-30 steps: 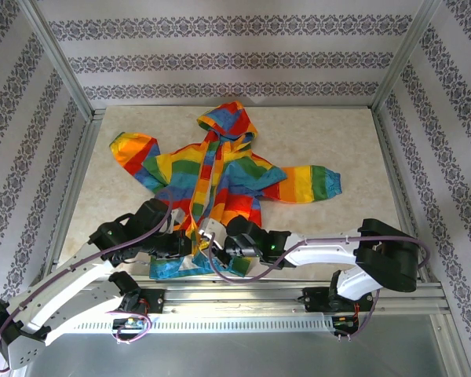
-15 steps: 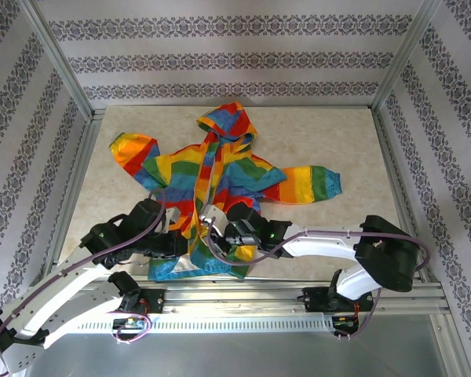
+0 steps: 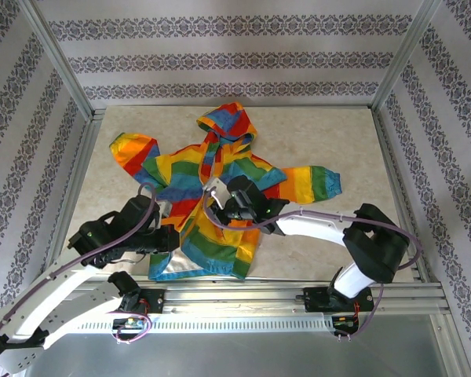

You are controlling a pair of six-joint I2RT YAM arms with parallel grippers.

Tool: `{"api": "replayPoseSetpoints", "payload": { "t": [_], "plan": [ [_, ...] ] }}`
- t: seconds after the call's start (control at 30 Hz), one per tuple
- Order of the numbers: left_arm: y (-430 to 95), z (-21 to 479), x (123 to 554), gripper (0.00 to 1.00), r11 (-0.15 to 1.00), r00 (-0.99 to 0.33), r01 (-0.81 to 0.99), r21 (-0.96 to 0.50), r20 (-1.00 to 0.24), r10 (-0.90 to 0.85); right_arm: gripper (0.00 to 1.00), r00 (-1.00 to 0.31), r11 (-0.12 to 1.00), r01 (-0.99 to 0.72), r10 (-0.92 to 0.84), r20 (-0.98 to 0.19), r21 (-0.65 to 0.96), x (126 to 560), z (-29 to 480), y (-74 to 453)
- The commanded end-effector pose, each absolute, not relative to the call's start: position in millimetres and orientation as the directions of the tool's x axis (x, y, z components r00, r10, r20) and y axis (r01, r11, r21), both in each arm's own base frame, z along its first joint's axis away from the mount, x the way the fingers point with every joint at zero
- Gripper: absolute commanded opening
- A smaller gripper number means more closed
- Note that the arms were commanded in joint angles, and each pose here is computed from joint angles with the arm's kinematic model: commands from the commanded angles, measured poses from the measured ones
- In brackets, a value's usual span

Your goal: Zip up the jacket

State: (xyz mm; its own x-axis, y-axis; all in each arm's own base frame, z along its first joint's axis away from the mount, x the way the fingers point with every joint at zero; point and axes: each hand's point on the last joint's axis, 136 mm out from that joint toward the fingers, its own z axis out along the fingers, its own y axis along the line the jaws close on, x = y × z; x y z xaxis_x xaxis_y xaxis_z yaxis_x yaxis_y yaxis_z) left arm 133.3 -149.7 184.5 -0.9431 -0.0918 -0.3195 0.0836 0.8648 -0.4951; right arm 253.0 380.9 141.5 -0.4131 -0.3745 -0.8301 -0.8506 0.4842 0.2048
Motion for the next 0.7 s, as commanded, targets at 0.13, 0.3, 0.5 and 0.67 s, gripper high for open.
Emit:
{"api": "replayPoseSetpoints", "payload": {
  "t": [0.13, 0.3, 0.5, 0.67],
  "plan": [
    [-121.9, 193.2, 129.4, 0.0, 0.939, -0.94, 0.122, -0.322, -0.341, 0.006, 0.0, -0.428, 0.612, -0.776, -0.328, -0.842, 0.156, 321.3, 158.8, 354.8],
    [-116.4, 212.3, 145.2, 0.0, 0.955, -0.911, 0.176, -0.239, -0.408, 0.065, 0.0, -0.439, 0.657, -0.738, -0.291, -0.85, 0.156, 352.7, 171.3, 340.8],
    [-112.7, 235.7, 164.3, 0.0, 0.957, -0.864, 0.258, -0.132, -0.475, 0.167, 0.0, -0.443, 0.707, -0.694, -0.269, -0.855, 0.137, 387.3, 181.4, 321.1],
    [-117.1, 258.4, 177.7, 0.0, 0.936, -0.81, 0.346, -0.071, -0.526, 0.26, 0.0, -0.429, 0.74, -0.666, -0.277, -0.86, 0.094, 414.8, 194.9, 301.9]
  ]
}}
